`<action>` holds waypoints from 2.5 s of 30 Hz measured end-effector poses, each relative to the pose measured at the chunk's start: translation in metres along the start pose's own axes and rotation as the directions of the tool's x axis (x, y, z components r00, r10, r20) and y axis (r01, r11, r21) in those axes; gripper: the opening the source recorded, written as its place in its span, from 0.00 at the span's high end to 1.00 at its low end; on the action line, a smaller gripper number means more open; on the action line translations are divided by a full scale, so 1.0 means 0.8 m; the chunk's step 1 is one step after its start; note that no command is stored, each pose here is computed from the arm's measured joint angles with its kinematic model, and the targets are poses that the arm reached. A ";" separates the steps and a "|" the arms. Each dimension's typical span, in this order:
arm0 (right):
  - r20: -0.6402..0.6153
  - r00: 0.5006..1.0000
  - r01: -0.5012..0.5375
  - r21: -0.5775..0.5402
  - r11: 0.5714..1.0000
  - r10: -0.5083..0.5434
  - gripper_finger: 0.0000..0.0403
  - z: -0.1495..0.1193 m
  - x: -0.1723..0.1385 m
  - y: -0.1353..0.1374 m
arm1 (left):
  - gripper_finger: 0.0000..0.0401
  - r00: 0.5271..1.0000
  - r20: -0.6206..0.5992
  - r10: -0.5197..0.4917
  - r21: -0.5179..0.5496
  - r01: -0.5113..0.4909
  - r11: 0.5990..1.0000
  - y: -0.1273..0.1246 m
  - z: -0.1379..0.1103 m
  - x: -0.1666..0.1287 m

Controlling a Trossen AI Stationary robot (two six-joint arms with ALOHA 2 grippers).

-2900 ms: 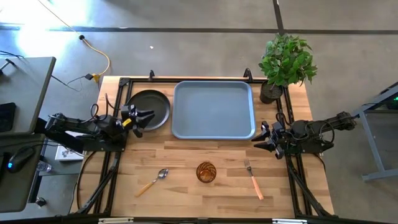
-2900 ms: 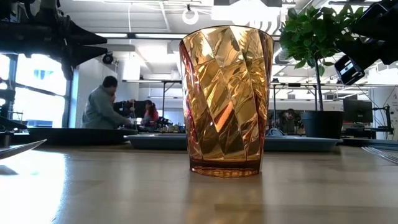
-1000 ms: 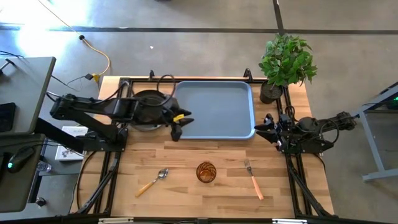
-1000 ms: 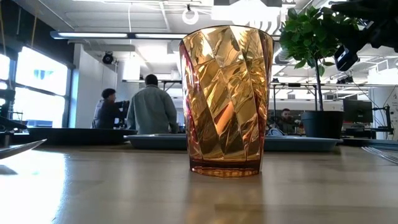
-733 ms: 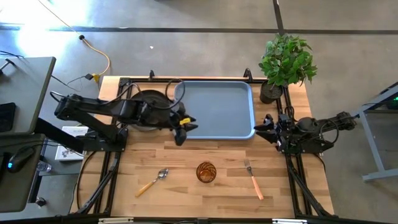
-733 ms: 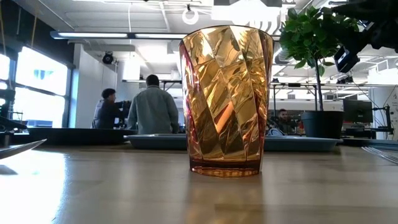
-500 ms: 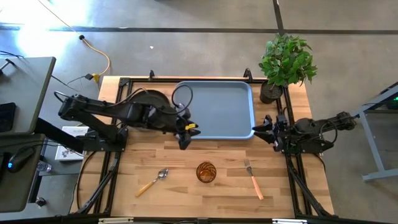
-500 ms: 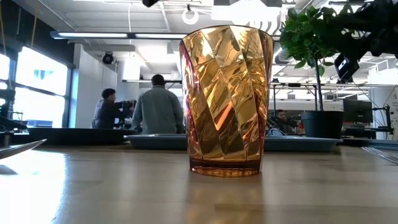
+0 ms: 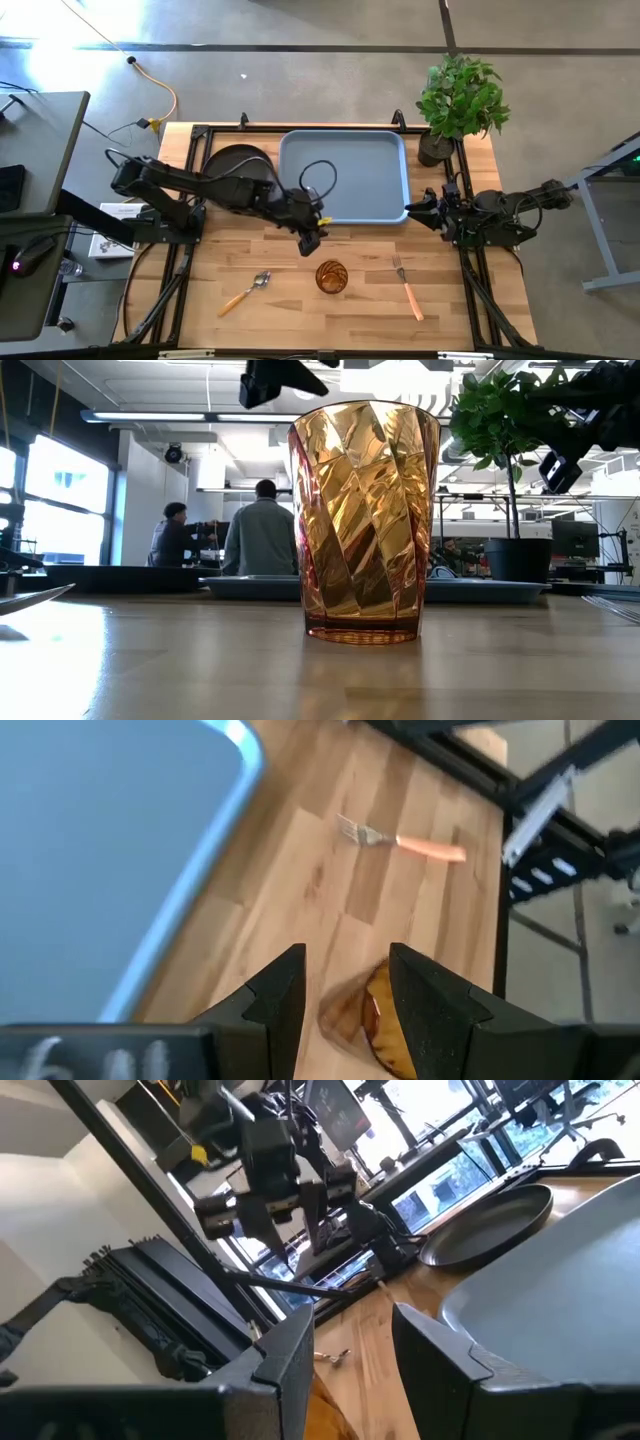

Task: Pick and place plate/cup/fork/spoon on tray
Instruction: Put the brown glass on the gray serving tray

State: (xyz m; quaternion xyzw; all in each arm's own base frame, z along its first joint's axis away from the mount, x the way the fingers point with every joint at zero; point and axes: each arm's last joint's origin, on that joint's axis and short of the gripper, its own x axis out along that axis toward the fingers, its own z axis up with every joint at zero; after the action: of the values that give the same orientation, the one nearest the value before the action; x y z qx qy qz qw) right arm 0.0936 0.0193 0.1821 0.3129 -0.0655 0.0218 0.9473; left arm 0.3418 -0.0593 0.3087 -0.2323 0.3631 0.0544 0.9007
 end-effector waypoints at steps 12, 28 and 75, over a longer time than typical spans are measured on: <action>-0.011 1.000 0.011 0.106 0.994 -0.010 0.68 -0.002 0.000 -0.001 | 0.67 0.990 -0.139 -0.014 0.153 0.036 0.988 -0.018 -0.032 0.037; -0.006 0.997 0.080 0.093 0.992 -0.080 0.68 -0.004 0.000 -0.005 | 0.67 0.984 -0.179 -0.001 0.151 0.028 0.988 -0.024 -0.044 0.054; -0.047 0.990 0.139 0.148 0.979 -0.133 0.68 -0.010 0.001 -0.010 | 0.91 0.967 -0.243 0.074 0.095 -0.053 0.994 -0.017 -0.074 0.123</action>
State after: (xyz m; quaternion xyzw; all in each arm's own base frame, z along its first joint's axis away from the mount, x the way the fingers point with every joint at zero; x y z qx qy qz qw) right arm 0.0960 0.0176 0.1712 0.3871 -0.0248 -0.0325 0.9211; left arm 0.3802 -0.1052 0.2101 -0.1855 0.4815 0.0379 0.8558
